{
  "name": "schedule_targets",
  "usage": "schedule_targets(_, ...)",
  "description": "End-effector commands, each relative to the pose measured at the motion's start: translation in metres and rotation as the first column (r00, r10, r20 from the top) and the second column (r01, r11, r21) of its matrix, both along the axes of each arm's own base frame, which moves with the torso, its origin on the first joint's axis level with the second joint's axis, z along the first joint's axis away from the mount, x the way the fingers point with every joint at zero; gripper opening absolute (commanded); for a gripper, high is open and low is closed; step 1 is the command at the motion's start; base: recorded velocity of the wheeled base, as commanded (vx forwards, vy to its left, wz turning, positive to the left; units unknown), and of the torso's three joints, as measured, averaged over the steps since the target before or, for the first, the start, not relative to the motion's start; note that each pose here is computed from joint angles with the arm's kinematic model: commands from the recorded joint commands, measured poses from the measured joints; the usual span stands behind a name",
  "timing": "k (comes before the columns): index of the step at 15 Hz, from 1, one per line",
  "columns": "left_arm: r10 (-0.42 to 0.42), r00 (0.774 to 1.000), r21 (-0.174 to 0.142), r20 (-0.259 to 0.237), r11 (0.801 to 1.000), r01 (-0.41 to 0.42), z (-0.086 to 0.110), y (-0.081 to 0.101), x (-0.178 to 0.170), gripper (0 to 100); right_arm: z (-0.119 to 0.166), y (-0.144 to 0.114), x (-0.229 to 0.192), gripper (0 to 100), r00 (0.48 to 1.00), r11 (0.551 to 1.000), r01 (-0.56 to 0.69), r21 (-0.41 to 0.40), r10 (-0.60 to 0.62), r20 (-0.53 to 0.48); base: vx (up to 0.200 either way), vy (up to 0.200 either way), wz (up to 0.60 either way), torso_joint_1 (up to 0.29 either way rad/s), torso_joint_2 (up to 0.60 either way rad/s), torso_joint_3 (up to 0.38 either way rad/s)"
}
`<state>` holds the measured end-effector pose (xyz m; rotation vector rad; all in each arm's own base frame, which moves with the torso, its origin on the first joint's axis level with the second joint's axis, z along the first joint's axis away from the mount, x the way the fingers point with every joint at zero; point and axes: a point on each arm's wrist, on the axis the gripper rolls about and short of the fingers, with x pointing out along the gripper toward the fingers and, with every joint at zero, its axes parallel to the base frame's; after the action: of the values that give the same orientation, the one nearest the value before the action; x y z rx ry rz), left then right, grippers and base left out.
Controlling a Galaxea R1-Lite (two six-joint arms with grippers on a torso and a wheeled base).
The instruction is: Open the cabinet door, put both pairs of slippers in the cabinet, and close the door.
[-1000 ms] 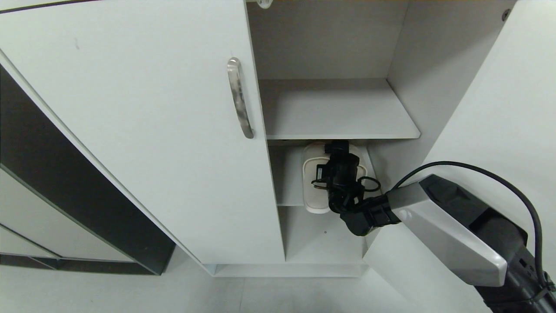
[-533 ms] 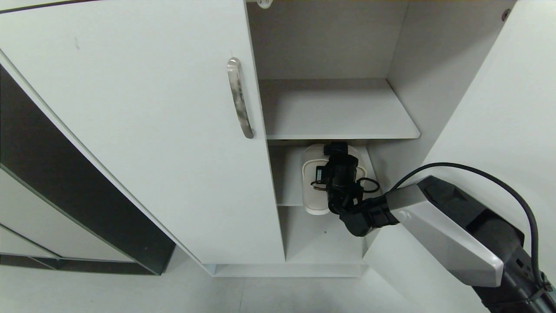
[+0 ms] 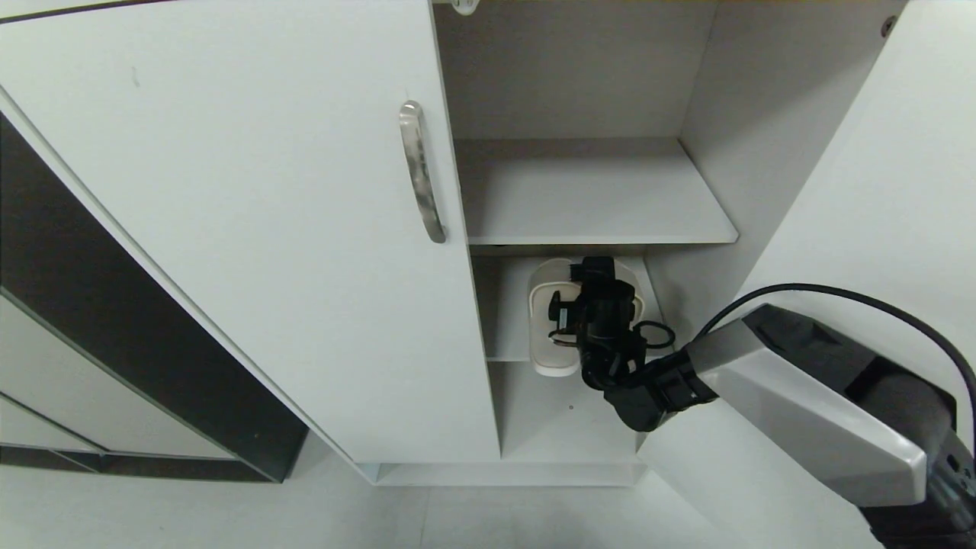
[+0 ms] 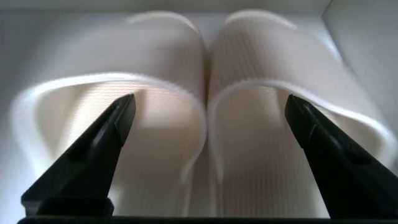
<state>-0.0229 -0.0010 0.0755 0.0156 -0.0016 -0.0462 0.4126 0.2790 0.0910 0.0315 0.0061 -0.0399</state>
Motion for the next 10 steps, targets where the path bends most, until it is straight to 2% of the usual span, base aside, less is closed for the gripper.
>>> schedule_targets(1,-0.001,1.000,0.001,-0.001,1.000,0.001,0.000,0.000,0.000,0,0.026,-0.002,-0.044,100,0.999,0.999,-0.035,0.017,0.035,0.025,0.000,0.000,0.00,0.000,0.00,0.000)
schedule_targets(6,-0.001,1.000,0.003,-0.001,1.000,0.001,0.000,0.000,0.000,0,0.016,-0.010,-0.132,100,0.992,0.993,-0.121,0.011,0.121,0.020,0.000,0.000,0.00,0.000,0.00,0.000)
schedule_targets(10,-0.001,1.000,0.001,-0.001,1.000,0.001,0.000,0.000,0.000,0,0.010,-0.016,-0.144,100,0.991,0.991,-0.131,-0.013,0.131,0.024,0.000,0.000,0.00,0.000,0.00,0.000)
